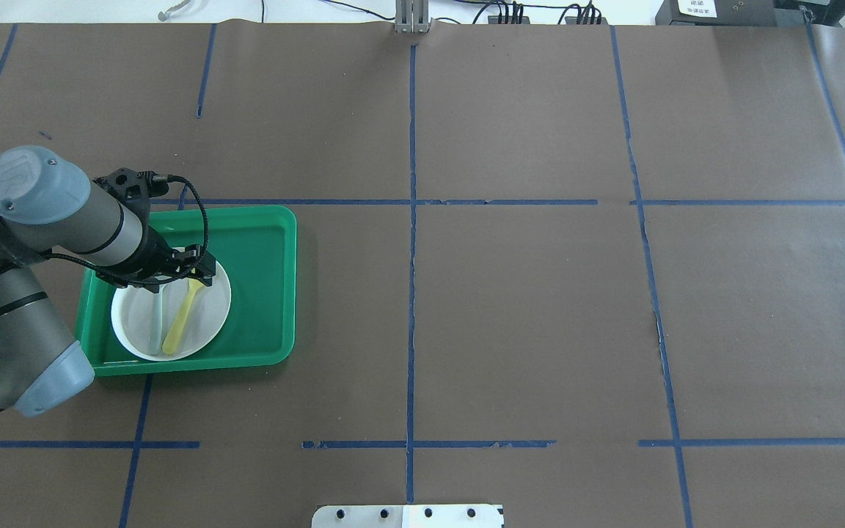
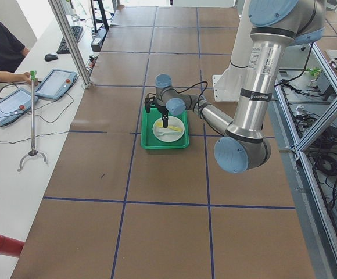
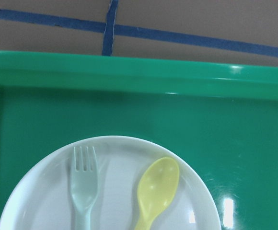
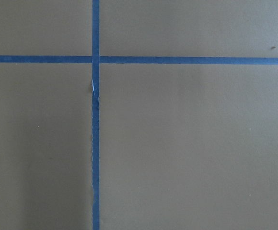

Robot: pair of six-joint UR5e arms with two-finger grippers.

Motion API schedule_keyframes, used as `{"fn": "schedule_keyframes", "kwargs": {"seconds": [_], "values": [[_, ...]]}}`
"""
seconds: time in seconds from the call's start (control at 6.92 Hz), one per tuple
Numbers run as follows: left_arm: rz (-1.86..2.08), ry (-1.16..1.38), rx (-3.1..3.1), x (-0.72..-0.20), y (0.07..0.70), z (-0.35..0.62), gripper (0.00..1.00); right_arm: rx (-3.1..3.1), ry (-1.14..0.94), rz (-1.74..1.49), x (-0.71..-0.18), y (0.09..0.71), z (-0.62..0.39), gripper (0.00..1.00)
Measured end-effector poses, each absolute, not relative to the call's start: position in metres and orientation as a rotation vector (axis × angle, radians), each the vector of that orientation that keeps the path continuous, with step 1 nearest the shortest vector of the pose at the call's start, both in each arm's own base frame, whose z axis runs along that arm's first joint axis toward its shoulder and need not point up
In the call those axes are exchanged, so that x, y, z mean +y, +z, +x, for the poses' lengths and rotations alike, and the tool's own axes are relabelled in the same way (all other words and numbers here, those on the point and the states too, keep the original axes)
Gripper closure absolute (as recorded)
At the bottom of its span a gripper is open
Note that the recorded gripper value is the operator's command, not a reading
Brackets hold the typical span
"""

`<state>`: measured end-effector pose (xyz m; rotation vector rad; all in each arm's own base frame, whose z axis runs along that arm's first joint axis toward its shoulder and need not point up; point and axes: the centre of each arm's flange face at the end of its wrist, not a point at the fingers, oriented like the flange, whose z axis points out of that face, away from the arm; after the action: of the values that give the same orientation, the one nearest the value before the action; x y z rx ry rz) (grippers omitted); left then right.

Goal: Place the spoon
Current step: 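Move the left gripper over the plate and lower onto the yellow spoon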

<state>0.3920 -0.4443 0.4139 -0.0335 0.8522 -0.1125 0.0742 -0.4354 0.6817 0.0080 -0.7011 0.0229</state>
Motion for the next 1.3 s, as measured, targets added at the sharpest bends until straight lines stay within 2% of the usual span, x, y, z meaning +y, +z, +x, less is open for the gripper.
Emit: {"fn": "schedule_keyframes", "kwargs": {"seconds": [0.43,0.58,1.01,1.3], "values": [[-0.049,-0.092,0.827,-0.435,0.426,0.413,0.33,-0.701,0.023,0.008,-0.435,0.682,0.074,0.00],[-0.050,-0.087,0.823,-0.434,0.428,0.416,0.39,-0.701,0.023,0.008,-0.435,0.682,0.074,0.00],[-0.049,-0.082,0.823,-0.433,0.428,0.417,0.75,-0.701,0.023,0.008,-0.435,0.682,0.074,0.00],[-0.045,-0.078,0.827,-0.432,0.425,0.417,0.88,-0.701,0.023,0.008,-0.435,0.682,0.074,0.00]]}}
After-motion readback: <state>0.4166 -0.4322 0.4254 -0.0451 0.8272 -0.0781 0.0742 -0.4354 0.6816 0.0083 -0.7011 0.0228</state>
